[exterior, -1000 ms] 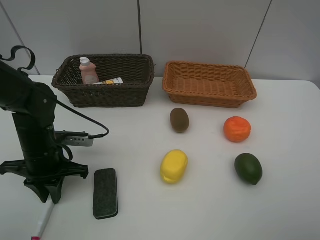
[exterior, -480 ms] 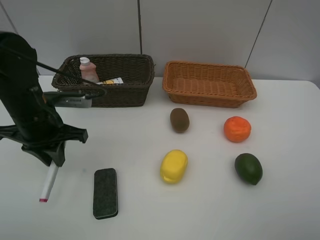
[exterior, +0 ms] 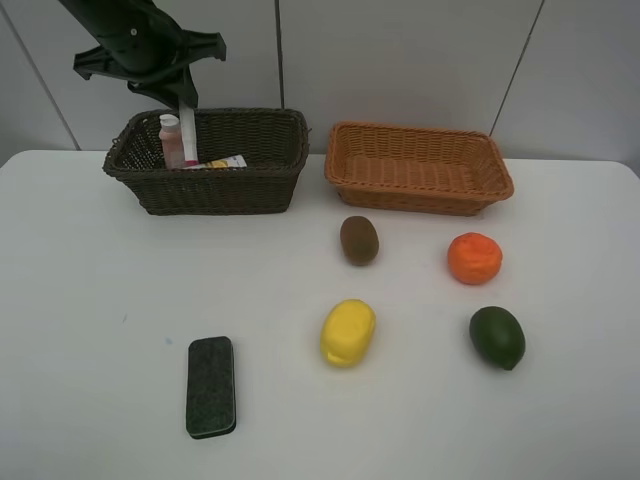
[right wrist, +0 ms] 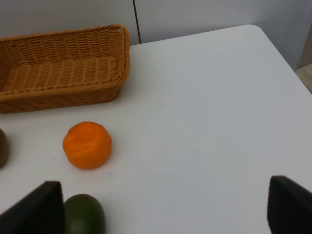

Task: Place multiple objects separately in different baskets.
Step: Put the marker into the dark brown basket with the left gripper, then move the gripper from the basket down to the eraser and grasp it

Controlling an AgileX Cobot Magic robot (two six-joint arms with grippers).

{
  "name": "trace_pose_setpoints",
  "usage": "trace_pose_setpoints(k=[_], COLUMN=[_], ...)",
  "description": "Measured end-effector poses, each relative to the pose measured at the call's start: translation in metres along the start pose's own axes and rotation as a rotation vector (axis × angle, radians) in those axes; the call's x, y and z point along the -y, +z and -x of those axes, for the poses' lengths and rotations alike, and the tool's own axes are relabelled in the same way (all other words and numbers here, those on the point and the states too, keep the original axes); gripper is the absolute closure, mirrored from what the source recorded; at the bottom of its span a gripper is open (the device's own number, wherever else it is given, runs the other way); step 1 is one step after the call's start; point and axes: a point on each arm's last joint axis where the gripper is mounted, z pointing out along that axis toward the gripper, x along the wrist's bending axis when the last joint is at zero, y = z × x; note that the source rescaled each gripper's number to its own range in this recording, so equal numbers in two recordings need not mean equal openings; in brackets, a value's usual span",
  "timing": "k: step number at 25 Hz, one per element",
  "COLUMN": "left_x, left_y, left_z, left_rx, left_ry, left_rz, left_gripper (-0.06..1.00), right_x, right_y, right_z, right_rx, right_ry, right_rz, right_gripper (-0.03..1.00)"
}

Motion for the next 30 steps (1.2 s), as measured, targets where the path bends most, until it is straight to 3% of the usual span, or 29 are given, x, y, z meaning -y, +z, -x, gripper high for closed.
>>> trace_pose_setpoints(k=[7, 9, 11, 13, 15, 19, 23, 26, 30], left_x=[-0.037, -0.035, -0.033, -0.033, -0.032, -0.029, -0.024, -0.022, -0.021], left_y=[0.059, 0.067, 0.068, 0.068, 0.067, 0.066, 0.052, 0.037, 0.019], left_z=[0.000, -0.002, -0.003, -0.003, -0.004, -0.006, -0.001, 0.010, 0.032], left_rx=[-0.071, -0.085, -0.100, -0.105, -0.114, -0.131, -0.111, -0.043, 0.051], left_ry=[0.123, 0.102, 0.081, 0.077, 0.083, 0.072, -0.015, -0.081, -0.099], left_rz=[0.076, 0.045, 0.016, 0.007, 0.000, -0.047, -0.214, -0.330, -0.343], left_gripper=[0.91, 0.77, 0.52, 0.35, 0.27, 0.25, 0.25, 0.25, 0.25], right_x=[0.000, 0.000, 0.000, 0.000, 0.000, 0.000, 0.000, 0.000, 0.000], right_y=[0.000, 0.000, 0.000, 0.000, 0.000, 0.000, 0.000, 0.000, 0.000], right_z=[0.000, 0.000, 0.000, 0.000, 0.000, 0.000, 0.000, 0.000, 0.000], right_rx=[0.000, 0.000, 0.000, 0.000, 0.000, 0.000, 0.000, 0.000, 0.000], right_ry=[0.000, 0.000, 0.000, 0.000, 0.000, 0.000, 0.000, 0.000, 0.000], right_rz=[0.000, 0.000, 0.000, 0.000, 0.000, 0.000, 0.000, 0.000, 0.000], right_gripper=[0.01, 0.01, 0.01, 0.01, 0.01, 0.01, 0.01, 0.01, 0.01])
